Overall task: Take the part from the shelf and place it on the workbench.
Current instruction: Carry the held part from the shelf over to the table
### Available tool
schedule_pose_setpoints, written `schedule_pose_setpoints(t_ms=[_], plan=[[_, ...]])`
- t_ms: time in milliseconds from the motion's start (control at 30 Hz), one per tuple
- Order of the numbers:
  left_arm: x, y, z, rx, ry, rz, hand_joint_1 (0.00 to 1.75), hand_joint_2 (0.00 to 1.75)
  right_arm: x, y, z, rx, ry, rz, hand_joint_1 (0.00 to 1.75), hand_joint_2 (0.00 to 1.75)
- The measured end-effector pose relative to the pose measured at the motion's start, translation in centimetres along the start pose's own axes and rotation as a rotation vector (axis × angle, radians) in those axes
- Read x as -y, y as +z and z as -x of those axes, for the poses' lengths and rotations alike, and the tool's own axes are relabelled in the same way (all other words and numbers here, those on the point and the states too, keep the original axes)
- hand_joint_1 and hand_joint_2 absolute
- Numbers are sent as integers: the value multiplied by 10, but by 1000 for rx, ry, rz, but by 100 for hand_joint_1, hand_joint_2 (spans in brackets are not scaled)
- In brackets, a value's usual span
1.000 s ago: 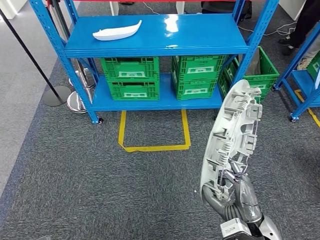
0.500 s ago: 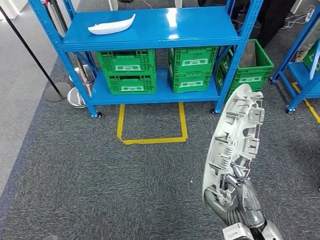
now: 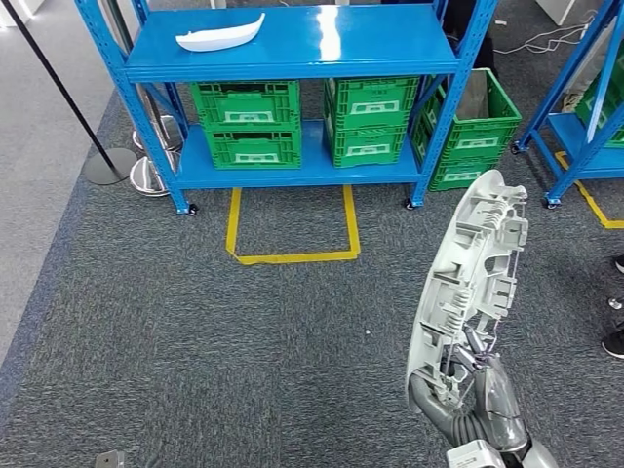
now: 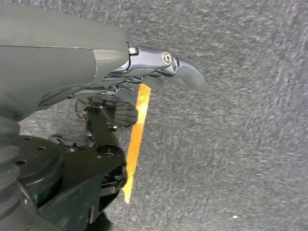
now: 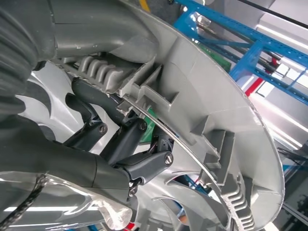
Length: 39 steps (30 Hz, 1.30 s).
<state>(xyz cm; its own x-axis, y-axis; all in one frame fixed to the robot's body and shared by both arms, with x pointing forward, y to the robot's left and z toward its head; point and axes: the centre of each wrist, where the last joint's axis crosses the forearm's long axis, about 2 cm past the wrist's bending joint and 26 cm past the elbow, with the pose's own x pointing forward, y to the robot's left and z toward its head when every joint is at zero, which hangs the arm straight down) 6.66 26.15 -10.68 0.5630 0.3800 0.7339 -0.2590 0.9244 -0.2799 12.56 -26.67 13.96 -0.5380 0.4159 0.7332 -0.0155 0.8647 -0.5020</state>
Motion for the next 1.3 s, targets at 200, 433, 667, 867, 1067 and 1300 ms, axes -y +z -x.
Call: schedule_pose_setpoints(t_ms=[200, 433, 667, 867, 1067, 1300], plan=[[2, 2, 2, -5, -29, 40, 0, 175, 0, 3, -1, -12, 7, -1, 175, 175], [1, 4, 5, -21, -62, 62, 0, 175, 0, 5, -2, -21, 13, -6, 175, 175], [-3, 7, 7, -46, -104, 54, 0, 175, 0, 5, -2, -20, 23, -1, 175, 175], [-5, 9, 9, -52, -100, 41, 0, 175, -3, 2, -2, -12, 30, -16, 175, 175], [-12, 10, 8, -53, -90, 36, 0, 175, -14, -13, -1, 8, 20, -53, 175, 175], [-18, 13, 9, -61, -95, 26, 0, 175, -20, -18, -1, 18, 5, -58, 175, 175]])
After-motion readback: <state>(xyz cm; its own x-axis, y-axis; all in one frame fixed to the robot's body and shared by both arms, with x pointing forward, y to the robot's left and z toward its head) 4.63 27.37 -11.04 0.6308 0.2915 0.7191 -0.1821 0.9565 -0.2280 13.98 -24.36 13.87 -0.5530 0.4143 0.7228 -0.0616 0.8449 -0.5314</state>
